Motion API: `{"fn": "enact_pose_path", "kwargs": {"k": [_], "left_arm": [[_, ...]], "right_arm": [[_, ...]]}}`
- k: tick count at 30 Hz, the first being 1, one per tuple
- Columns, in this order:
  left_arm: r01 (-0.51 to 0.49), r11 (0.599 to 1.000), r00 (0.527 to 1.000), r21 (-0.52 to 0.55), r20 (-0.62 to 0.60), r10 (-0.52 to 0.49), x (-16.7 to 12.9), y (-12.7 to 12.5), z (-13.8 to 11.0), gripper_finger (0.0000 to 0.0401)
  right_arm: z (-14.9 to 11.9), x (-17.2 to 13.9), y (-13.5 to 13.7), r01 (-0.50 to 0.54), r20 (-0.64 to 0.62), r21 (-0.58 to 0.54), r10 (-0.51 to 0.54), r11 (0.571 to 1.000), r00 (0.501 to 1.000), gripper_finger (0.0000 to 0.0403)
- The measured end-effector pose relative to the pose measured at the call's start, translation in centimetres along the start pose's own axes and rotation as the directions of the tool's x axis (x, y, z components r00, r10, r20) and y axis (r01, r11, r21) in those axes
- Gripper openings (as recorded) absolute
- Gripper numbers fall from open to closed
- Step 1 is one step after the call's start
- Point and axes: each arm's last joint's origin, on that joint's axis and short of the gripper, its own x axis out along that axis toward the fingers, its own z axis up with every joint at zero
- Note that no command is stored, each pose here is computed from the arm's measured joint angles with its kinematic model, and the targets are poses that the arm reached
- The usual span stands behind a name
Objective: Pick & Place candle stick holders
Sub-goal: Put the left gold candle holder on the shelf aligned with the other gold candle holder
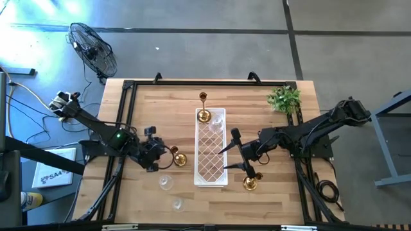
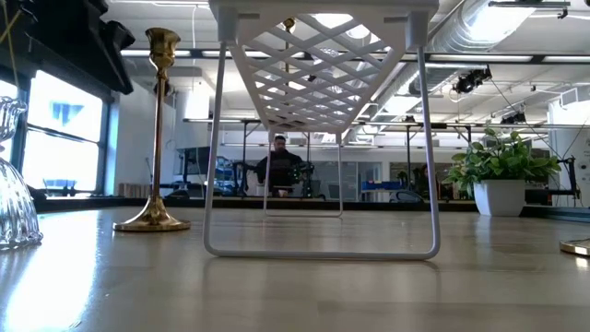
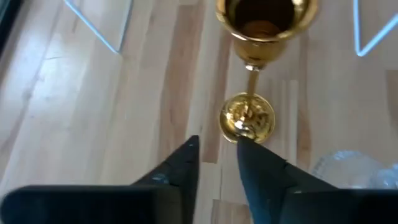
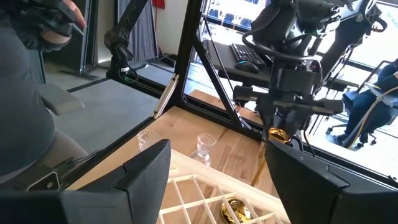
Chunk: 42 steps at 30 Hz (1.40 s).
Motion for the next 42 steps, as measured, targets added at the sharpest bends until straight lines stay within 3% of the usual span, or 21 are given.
{"fn": "enact_pose_path", "kwargs": {"k": [10,15,24,42], "left_arm": [[-0.041,0.999,0.999,-0.025,-0.037,0.040,1.2,-0.7,-0.1,0.0229],[-0.077,0.996,0.993,0.047,-0.084,0.081,2.8,-1.5,-0.3,0.0260],[-0.082,0.989,0.992,0.123,-0.088,0.094,4.6,-2.7,-0.2,0.0266],[-0.049,0.999,0.998,0.024,0.028,0.048,4.6,-3.3,1.0,0.0265]], "right_arm": [[0.0,0.0,0.0,0.000,0.000,0.000,0.000,1.000,1.000,0.0257],[0.0,0.0,0.0,0.000,0.000,0.000,0.000,1.000,1.000,0.0257],[0.0,0.0,0.0,0.000,0.000,0.004,0.000,1.000,1.000,0.0257],[0.0,0.0,0.0,0.000,0.000,0.011,0.000,1.000,1.000,0.0257]]}}
